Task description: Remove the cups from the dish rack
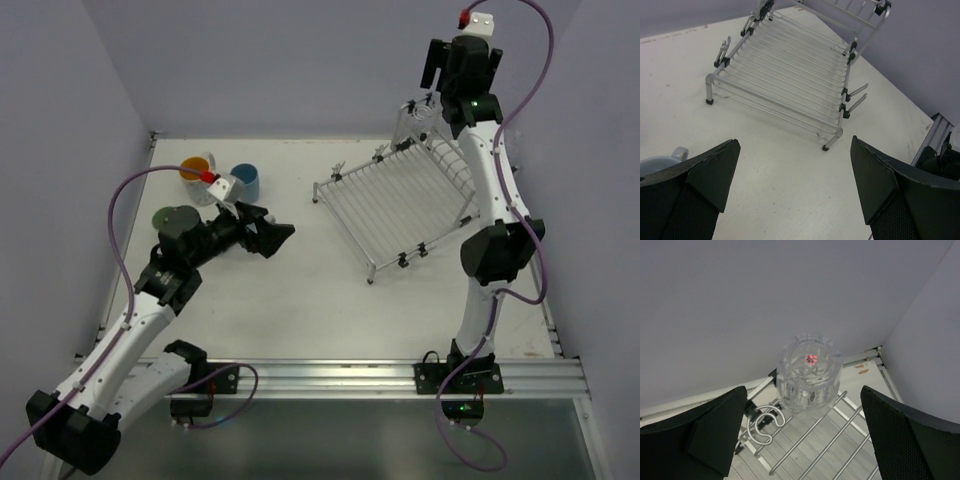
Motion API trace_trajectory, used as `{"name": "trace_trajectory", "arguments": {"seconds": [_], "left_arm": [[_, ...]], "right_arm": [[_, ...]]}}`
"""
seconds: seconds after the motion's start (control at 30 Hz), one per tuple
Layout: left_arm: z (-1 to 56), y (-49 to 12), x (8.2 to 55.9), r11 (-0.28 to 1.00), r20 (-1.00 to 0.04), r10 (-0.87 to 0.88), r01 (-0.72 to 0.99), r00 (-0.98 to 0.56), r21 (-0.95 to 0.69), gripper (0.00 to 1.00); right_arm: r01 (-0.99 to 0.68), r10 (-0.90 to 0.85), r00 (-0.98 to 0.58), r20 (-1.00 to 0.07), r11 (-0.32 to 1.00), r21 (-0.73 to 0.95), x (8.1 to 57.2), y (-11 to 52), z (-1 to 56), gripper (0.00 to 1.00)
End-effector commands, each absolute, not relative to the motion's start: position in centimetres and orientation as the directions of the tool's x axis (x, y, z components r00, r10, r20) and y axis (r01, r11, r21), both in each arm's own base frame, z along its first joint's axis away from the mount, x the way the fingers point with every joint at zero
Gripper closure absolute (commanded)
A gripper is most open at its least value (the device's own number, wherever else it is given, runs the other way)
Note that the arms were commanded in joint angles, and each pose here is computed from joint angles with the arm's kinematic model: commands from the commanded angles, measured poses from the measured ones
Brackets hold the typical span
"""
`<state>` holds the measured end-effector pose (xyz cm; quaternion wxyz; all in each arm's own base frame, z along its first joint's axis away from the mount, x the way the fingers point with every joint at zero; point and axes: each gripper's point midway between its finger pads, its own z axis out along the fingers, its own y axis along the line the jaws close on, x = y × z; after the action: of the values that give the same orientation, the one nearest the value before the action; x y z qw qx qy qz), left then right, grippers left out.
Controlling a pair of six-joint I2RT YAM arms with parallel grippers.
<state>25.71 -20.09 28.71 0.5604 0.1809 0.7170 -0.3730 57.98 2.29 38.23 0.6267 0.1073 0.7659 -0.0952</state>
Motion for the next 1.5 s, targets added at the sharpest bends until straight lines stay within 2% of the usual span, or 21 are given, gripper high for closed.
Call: {"name": "trace_trajectory", "arguments": {"seconds": [0.0,0.37,1.23,1.37,1.47], "left_arm": [[29.6,-20.3,26.4,0.659,-0.957,-0.154,0.696,-0.247,-0.285,0.0],[28.3,-20.7,27.3,0.663,-0.95,-0.136,0.686,-0.281,-0.298,0.0],[27.5,-20.5,27.9,0.678,-0.948,-0.124,0.673,-0.292,-0.296,0.0],[27.4,-20.5,28.0,0.678,-0.948,-0.123,0.673,-0.293,-0.296,0.0],[27.4,-20.4,28.0,0.679,-0.948,-0.125,0.671,-0.294,-0.298,0.0]], "right_arm": [[0.273,0.052,-0.125,-0.991,0.962,0.016,58.2,1.3,41.4,0.01],[0.246,0.072,-0.134,-0.988,0.969,0.037,62.0,-0.2,38.5,0.01],[0.221,0.047,-0.09,-0.995,0.975,0.026,65.0,-0.4,36.9,0.01],[0.225,0.048,-0.094,-0.994,0.974,0.026,65.2,-0.5,36.4,0.11],[0.241,0.048,-0.1,-0.994,0.97,0.023,65.3,-0.8,35.9,0.12]]}}
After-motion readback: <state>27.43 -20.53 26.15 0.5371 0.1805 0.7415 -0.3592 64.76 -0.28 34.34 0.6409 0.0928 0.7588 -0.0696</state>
